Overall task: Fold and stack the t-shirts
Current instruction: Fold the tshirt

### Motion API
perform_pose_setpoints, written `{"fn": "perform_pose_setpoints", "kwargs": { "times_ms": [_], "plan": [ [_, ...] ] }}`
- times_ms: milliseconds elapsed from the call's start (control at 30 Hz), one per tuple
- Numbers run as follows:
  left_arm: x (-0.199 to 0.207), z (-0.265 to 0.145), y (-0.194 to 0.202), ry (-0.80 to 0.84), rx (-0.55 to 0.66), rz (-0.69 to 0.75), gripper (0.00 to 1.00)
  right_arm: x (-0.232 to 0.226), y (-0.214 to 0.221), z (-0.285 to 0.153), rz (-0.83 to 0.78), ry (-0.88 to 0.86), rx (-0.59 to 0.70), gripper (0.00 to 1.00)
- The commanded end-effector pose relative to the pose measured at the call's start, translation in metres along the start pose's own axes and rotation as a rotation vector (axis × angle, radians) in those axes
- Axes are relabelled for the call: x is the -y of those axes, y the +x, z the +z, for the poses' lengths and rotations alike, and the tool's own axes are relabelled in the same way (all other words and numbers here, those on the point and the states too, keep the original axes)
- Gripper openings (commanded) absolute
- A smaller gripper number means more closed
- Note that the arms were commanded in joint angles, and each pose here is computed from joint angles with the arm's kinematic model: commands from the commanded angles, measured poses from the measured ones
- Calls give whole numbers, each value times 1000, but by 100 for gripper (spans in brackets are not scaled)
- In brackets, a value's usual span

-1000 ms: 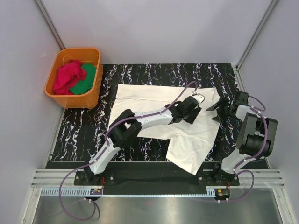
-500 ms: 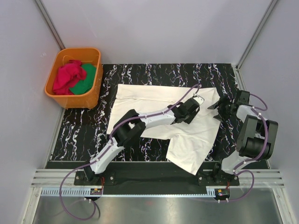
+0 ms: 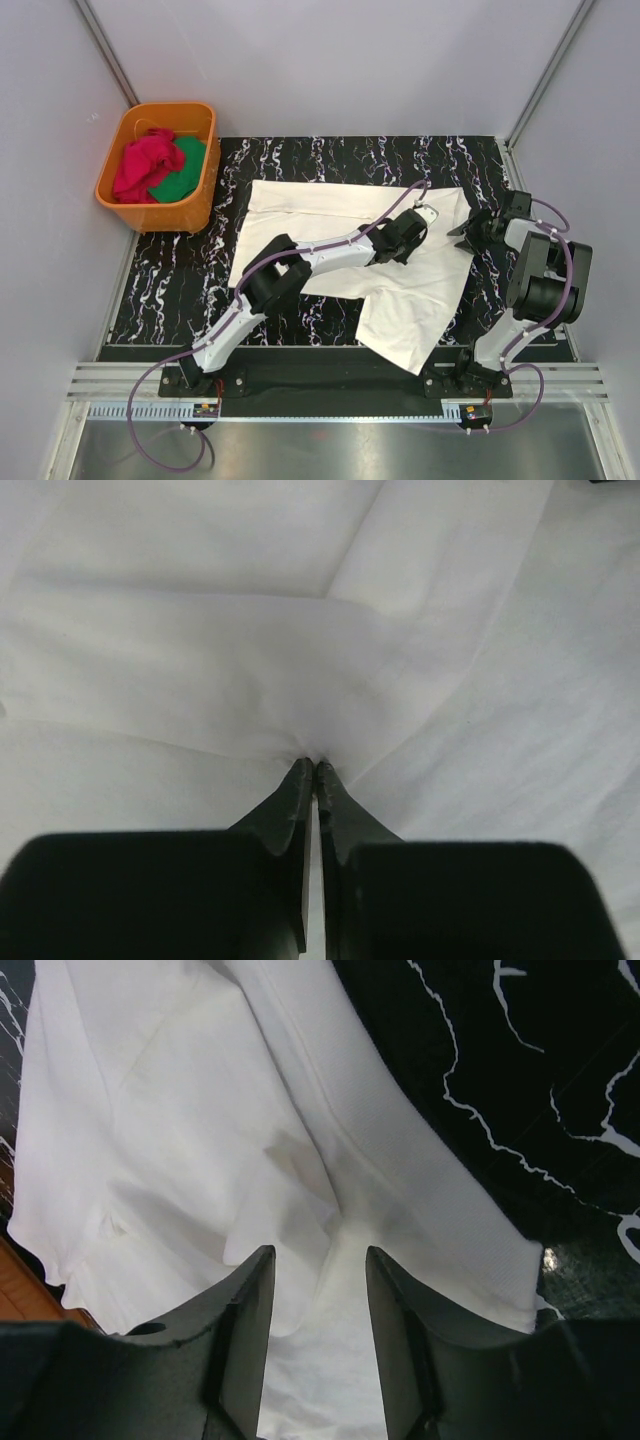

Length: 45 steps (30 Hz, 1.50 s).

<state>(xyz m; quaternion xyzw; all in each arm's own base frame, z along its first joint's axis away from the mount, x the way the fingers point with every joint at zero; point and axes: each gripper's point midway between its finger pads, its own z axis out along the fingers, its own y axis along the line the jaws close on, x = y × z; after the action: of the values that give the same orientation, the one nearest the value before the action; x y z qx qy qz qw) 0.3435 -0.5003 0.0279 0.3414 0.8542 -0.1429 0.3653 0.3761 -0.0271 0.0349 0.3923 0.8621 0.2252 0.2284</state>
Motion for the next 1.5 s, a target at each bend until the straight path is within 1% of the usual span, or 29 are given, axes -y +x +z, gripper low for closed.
{"fn": "perform_pose_setpoints", "kwargs": {
  "times_ms": [0, 33, 67, 267, 367, 400, 533, 600, 833, 933, 1100, 1467],
  "plan": [
    [7, -21, -37, 37, 84, -7, 2, -16, -25, 0, -35, -35, 71, 48],
    [6, -24, -41, 38, 91, -9, 0, -17, -25, 2, -33, -41, 68, 48],
    [7, -25, -43, 40, 97, -6, 0, -16, -25, 5, -31, -37, 63, 45],
    [5, -31, -50, 58, 106, -28, 0, -13, -29, 10, -39, -24, 69, 42],
    [0, -33, -52, 67, 103, -54, 0, -14, -31, 12, -44, -30, 64, 31],
    [-4, -34, -54, 68, 105, -64, 0, -14, -30, 12, -45, -31, 61, 26],
    [-10, -40, -58, 77, 105, -84, 0, -12, -23, 6, -40, -22, 55, 8],
    [-13, -46, -62, 84, 106, -89, 0, -12, -17, -3, -30, -15, 51, 6],
    [-10, -55, -60, 196, 44, -74, 0, -9, 15, -27, -17, 13, -8, 2],
    [-11, -56, -52, 206, 19, -79, 0, -11, 27, -39, -8, 0, 5, 2],
    [-16, -55, -41, 206, -17, -90, 0, -3, 43, -43, 17, 16, -13, 2],
    [-20, -56, -31, 228, -61, -107, 0, 14, 71, -44, 51, 60, -40, 4]
  ]
}}
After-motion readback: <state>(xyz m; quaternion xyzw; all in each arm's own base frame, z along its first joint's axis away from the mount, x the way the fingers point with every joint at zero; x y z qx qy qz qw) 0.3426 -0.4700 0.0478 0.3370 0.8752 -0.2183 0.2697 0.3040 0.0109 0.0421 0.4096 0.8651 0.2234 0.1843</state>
